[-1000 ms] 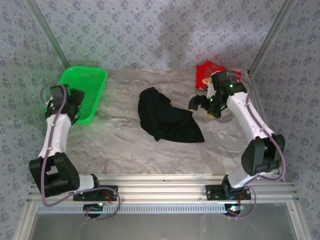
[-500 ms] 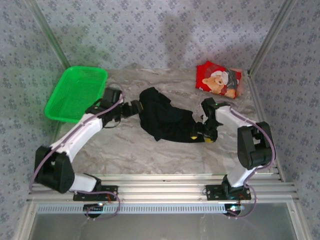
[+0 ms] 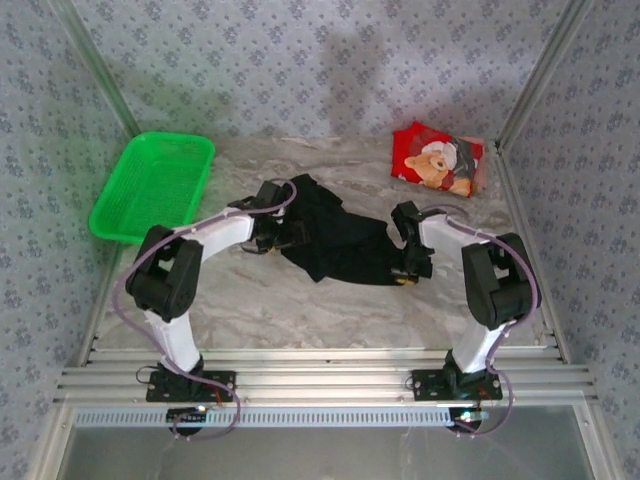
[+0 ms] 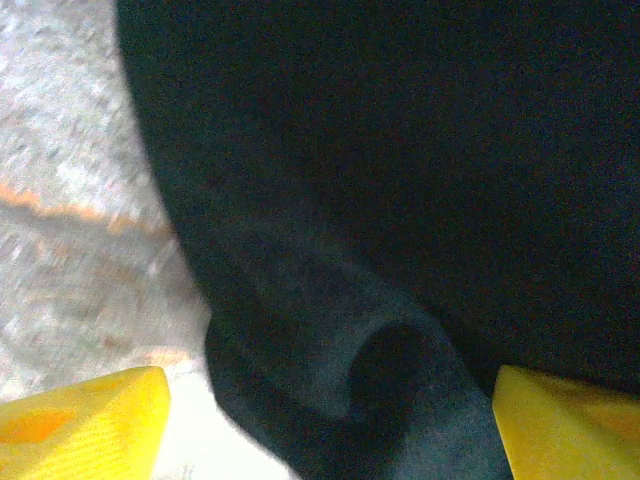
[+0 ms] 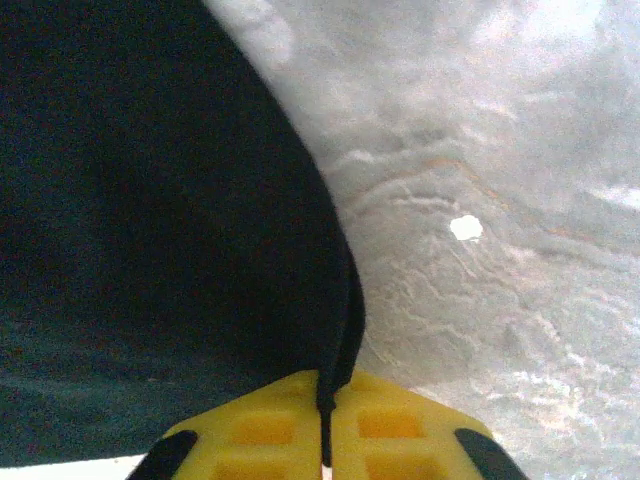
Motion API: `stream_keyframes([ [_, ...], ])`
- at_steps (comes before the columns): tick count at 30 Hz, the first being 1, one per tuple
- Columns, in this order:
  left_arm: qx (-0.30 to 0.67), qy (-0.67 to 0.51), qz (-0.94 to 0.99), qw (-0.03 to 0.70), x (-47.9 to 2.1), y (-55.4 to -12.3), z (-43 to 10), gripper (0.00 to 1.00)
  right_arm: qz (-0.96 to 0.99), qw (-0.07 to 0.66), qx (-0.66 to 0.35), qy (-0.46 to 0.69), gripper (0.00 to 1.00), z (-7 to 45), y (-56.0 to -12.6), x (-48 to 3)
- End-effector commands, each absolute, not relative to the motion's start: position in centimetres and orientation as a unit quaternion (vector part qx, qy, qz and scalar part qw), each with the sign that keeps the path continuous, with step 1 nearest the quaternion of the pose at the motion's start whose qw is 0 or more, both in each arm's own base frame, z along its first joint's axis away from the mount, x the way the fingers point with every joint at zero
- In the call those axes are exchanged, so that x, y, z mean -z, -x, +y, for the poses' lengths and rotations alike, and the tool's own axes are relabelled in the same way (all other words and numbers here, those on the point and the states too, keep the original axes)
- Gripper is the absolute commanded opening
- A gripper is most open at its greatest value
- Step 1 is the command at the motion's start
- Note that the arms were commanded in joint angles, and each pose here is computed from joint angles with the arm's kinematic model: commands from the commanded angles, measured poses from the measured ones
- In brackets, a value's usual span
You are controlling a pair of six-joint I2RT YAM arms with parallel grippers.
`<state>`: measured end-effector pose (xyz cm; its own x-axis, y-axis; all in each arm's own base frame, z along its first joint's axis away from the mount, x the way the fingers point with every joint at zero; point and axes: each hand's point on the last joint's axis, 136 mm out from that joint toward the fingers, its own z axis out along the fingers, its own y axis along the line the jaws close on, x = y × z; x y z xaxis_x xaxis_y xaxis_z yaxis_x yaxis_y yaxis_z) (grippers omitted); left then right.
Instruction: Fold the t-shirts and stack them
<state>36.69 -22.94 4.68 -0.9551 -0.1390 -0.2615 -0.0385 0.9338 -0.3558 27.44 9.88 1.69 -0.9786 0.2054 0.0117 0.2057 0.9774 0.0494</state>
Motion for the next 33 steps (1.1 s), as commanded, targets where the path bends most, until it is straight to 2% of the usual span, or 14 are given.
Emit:
stream_keyframes([
  [1, 0.191, 0.040, 0.969, 0.152, -4.2, -38.5, -24.5, 0.75, -0.989, -0.070, 0.089, 0.091, 0.00, 13.1, -31.4, -3.2],
  [2, 0.197, 0.037, 0.967, 0.154, -4.0, -39.0, -25.0, 0.65, -0.988, -0.075, 0.098, 0.091, 0.00, 13.4, -31.6, -3.7],
  [5, 0.187, 0.035, 0.968, 0.162, -4.3, -40.1, -24.8, 0.18, -0.983, -0.094, 0.131, 0.087, 0.00, 14.3, -31.8, -5.9],
  [6, 0.180, 0.035, 0.968, 0.173, -5.3, -40.5, -24.4, 0.06, -0.981, -0.102, 0.139, 0.085, 0.00, 14.4, -31.8, -7.0],
  [7, 0.173, 0.036, 0.966, 0.187, -6.6, -40.8, -23.9, 0.00, -0.980, -0.109, 0.147, 0.081, 0.00, 14.6, -31.8, -8.0],
  [11, 0.144, 0.044, 0.955, 0.255, -14.0, -41.1, -20.3, 0.00, -0.964, -0.154, 0.198, 0.086, 0.00, 14.5, -31.7, -14.4],
  [18, 0.150, 0.059, 0.928, 0.335, -26.2, -38.6, -14.9, 0.00, -0.903, -0.267, 0.328, 0.075, 0.00, 15.0, -32.5, -28.8],
  [26, 0.172, 0.075, 0.903, 0.386, -33.8, -38.7, -11.2, 0.00, -0.851, -0.355, 0.378, 0.083, 0.00, 12.3, -33.3, -38.0],
  [31, 0.179, 0.065, 0.889, 0.417, -37.6, -41.0, -10.5, 0.00, -0.815, -0.402, 0.409, 0.077, 0.00, 10.9, -35.2, -42.6],
  [33, 0.183, 0.062, 0.875, 0.444, -40.8, -41.7, -10.3, 0.00, -0.801, -0.416, 0.425, 0.075, 0.00, 10.7, -35.9, -44.8],
])
